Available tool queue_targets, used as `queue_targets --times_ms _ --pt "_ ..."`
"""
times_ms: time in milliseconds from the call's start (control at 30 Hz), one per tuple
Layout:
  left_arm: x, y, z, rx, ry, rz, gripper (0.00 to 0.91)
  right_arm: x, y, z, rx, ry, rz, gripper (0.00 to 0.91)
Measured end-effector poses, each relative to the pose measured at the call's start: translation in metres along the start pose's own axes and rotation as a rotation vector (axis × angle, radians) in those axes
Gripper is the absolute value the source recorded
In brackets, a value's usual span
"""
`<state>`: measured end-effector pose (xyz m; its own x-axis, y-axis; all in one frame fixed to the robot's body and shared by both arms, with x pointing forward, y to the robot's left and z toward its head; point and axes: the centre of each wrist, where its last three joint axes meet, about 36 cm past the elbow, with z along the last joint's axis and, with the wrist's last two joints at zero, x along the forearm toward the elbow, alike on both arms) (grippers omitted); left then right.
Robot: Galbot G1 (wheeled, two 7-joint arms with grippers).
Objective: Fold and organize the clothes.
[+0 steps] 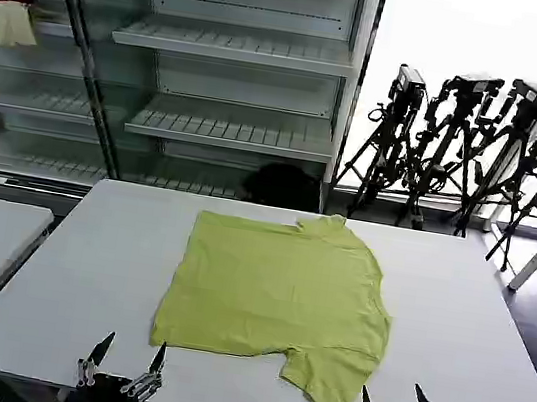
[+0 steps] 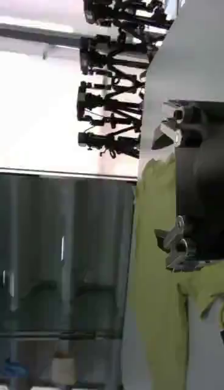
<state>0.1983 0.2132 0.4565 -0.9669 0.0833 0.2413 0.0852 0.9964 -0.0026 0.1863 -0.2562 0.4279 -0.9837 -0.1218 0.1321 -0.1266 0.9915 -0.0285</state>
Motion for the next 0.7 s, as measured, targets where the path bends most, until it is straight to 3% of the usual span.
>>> queue_targets --times_ms 267,500,700 --pt "-0.01 0.002 -0.027 0.0 0.074 0.04 0.907 -0.016 0.006 -0.034 -0.027 0.179 -0.004 0.907" --pt "-0.021 0.008 -0.038 0.004 0.156 0.069 0.907 -0.023 0.01 -0.045 -0.028 0.323 -0.02 0.907" --pt "-0.032 0.01 -0.037 0.029 0.224 0.102 0.907 -0.028 0.016 -0.046 -0.027 0.391 -0.042 0.907"
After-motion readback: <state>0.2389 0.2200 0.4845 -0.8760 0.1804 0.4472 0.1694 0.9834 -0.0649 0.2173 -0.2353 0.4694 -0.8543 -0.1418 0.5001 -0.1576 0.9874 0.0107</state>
